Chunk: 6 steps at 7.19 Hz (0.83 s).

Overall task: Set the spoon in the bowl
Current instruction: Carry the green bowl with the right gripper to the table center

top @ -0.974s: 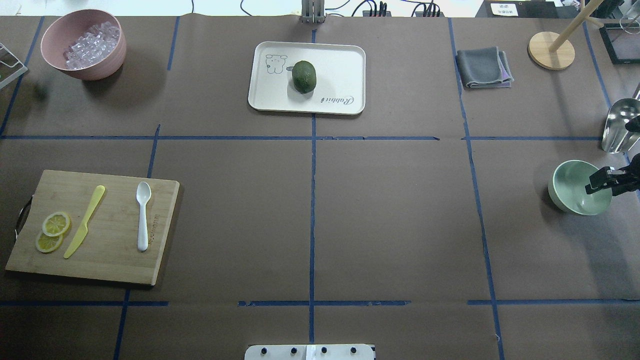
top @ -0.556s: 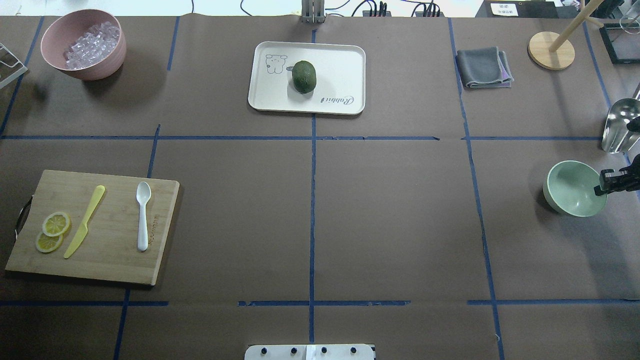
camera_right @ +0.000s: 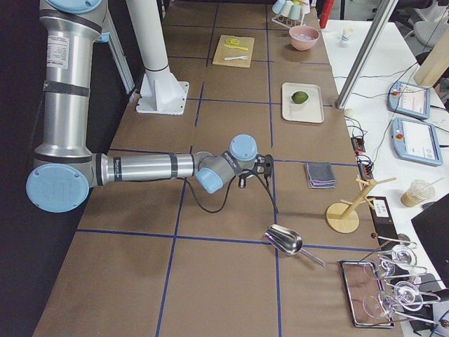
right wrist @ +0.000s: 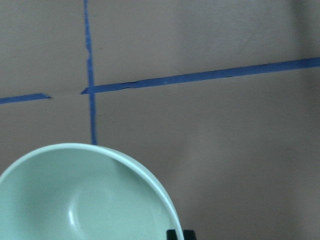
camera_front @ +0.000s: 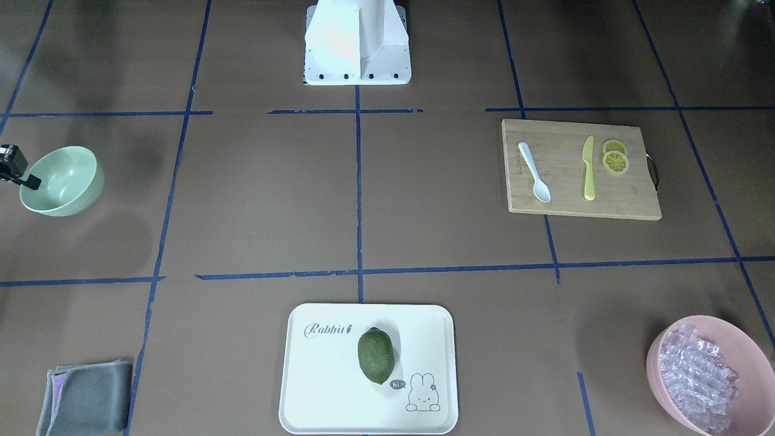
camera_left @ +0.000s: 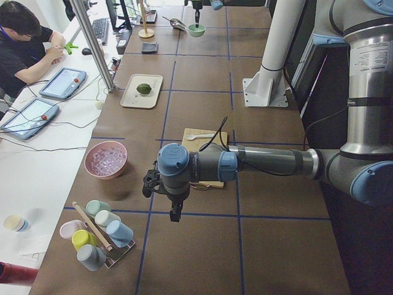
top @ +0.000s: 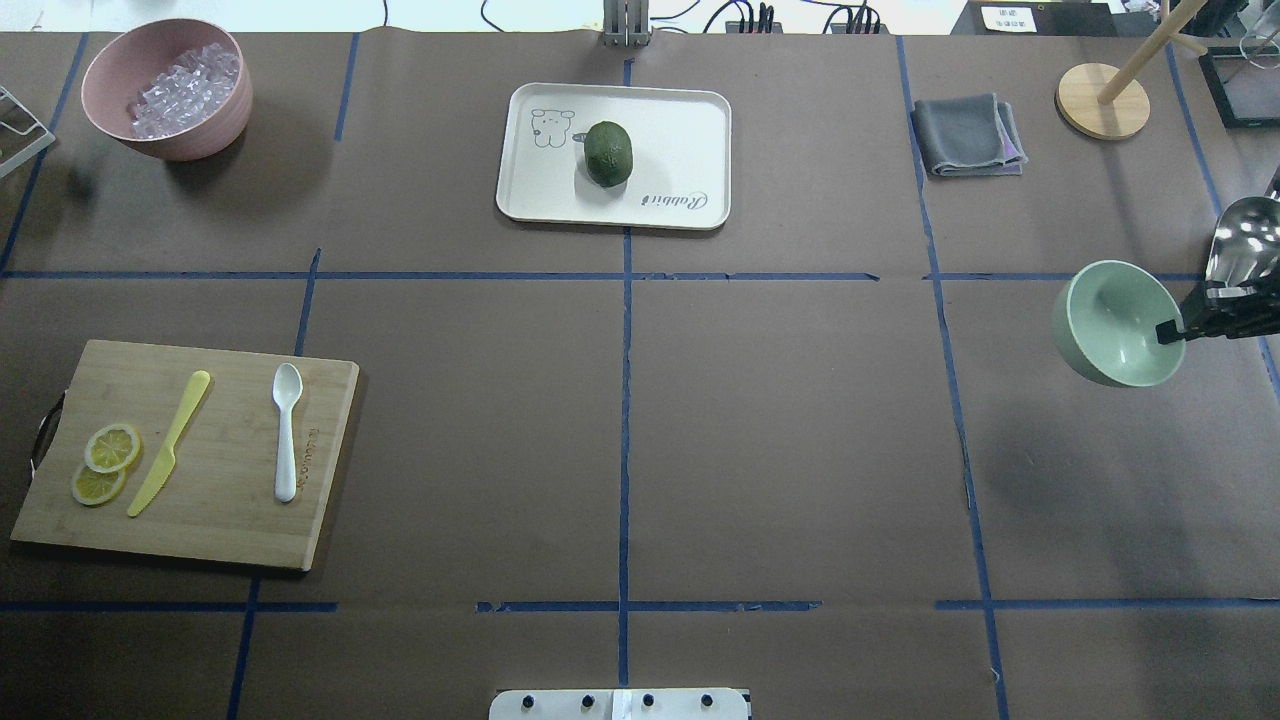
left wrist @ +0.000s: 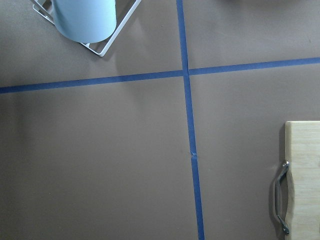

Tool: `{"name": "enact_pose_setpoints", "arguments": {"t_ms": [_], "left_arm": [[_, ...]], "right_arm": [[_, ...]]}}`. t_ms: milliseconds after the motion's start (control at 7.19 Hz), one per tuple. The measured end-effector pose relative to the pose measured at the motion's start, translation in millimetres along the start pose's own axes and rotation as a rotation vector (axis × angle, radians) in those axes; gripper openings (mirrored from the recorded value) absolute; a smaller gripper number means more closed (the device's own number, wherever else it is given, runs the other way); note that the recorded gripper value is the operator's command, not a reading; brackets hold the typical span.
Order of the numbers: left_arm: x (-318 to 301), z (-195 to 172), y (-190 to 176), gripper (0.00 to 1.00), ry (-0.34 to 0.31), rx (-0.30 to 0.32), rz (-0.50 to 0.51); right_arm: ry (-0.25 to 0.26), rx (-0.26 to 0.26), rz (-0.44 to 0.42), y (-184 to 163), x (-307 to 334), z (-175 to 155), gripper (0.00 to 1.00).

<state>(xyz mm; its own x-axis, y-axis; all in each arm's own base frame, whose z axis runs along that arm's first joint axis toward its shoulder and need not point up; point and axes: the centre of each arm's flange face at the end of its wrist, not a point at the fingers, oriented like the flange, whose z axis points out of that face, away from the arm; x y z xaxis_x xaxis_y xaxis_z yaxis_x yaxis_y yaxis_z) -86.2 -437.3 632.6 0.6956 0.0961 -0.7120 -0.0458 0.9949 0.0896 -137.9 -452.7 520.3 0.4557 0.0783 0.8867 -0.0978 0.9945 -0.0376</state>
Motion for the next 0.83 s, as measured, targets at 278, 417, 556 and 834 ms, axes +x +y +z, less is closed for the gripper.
{"name": "enact_pose_setpoints", "arguments": {"t_ms": [278,417,556,834], "left_arm": [[1,0,5,1.00,0.000,0.001,-0.018],[1,0,8,1.00,0.001,0.000,-0.024],[1,1,10,1.00,0.002,-0.002,-0.028],[1,1,12,1.00,0.002,-0.003,-0.031]], "right_arm": [[-0.052,-0.008,0.076,15,-107,22,0.00],[-0.052,-0.009,0.122,33,-169,51,0.00],[-0.023,0.003,0.162,53,-238,85,0.01],[0.068,0.034,0.164,101,-360,142,0.01]]}}
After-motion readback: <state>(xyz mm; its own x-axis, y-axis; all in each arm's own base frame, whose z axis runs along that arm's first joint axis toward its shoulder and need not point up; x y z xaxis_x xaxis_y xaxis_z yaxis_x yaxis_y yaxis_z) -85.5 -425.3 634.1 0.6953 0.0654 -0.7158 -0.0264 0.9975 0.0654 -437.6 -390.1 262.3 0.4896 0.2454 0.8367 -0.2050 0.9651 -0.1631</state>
